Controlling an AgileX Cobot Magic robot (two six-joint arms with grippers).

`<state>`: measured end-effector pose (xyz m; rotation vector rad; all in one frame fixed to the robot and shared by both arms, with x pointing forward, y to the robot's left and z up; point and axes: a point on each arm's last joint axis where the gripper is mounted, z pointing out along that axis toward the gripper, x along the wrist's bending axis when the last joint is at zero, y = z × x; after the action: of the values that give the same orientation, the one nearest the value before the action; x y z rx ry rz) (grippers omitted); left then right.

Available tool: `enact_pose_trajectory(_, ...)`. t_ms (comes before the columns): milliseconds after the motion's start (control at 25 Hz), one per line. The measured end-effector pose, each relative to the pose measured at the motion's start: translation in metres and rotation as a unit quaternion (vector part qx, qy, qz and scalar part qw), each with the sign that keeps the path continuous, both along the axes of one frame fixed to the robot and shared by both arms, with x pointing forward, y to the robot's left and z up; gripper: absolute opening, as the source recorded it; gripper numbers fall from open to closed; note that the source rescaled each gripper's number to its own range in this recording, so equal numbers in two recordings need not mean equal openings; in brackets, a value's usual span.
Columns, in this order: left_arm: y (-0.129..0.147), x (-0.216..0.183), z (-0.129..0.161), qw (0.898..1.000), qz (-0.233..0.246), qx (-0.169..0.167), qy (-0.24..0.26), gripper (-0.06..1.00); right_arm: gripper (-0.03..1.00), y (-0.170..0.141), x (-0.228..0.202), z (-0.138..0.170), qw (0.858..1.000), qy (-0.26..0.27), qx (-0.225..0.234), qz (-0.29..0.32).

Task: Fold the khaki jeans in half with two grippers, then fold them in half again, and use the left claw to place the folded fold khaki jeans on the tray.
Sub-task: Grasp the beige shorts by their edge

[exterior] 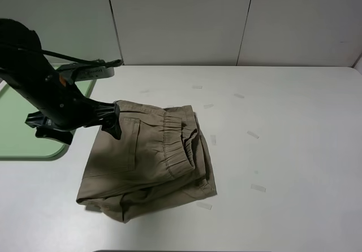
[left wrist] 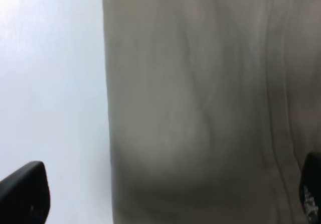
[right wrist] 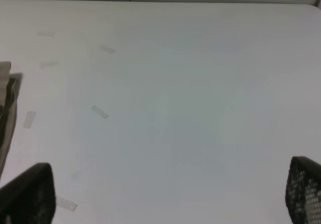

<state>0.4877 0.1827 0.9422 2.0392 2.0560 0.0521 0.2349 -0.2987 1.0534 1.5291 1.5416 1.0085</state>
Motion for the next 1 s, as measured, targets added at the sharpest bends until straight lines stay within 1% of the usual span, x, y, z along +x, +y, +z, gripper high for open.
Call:
enact_pose_trajectory(80,-0.001,0.004,-0.009,1.0,0.002,-0.001,-0.003,1.0,1.0,0.0,0.0,0.0,1.0,0.0,0.0,0.0)
enact_pose_trajectory(280,-0.007,0.011,-0.039,1.0,0.02,-0.01,0.014,1.0,1.0,0.0,0.0,0.0,1.0,0.0,0.0,0.0)
enact_pose_trajectory(480,-0.01,0.014,-0.052,0.999,0.026,-0.017,0.018,1.0,1.0,0.0,0.0,0.0,1.0,0.0,0.0,0.0)
enact_pose_trajectory(680,-0.012,0.017,-0.07,0.999,0.027,-0.01,0.024,1.0,1.0,0.0,0.0,0.0,1.0,0.0,0.0,0.0)
enact_pose_trajectory(760,-0.014,0.017,-0.072,0.999,0.023,-0.01,0.023,1.0,1.0,0.0,0.0,0.0,1.0,0.0,0.0,0.0)
enact_pose_trajectory(840,-0.016,0.017,-0.072,1.0,0.018,-0.009,0.019,0.97,1.0,0.0,0.0,0.0,1.0,0.0,0.0,0.0)
enact_pose_trajectory(920,-0.016,0.017,-0.072,1.0,0.017,-0.01,0.016,0.92,1.0,0.0,0.0,0.0,1.0,0.0,0.0,0.0)
enact_pose_trajectory(1000,-0.016,0.017,-0.073,1.0,0.017,-0.01,0.015,0.82,1.0,0.0,0.0,0.0,1.0,0.0,0.0,0.0)
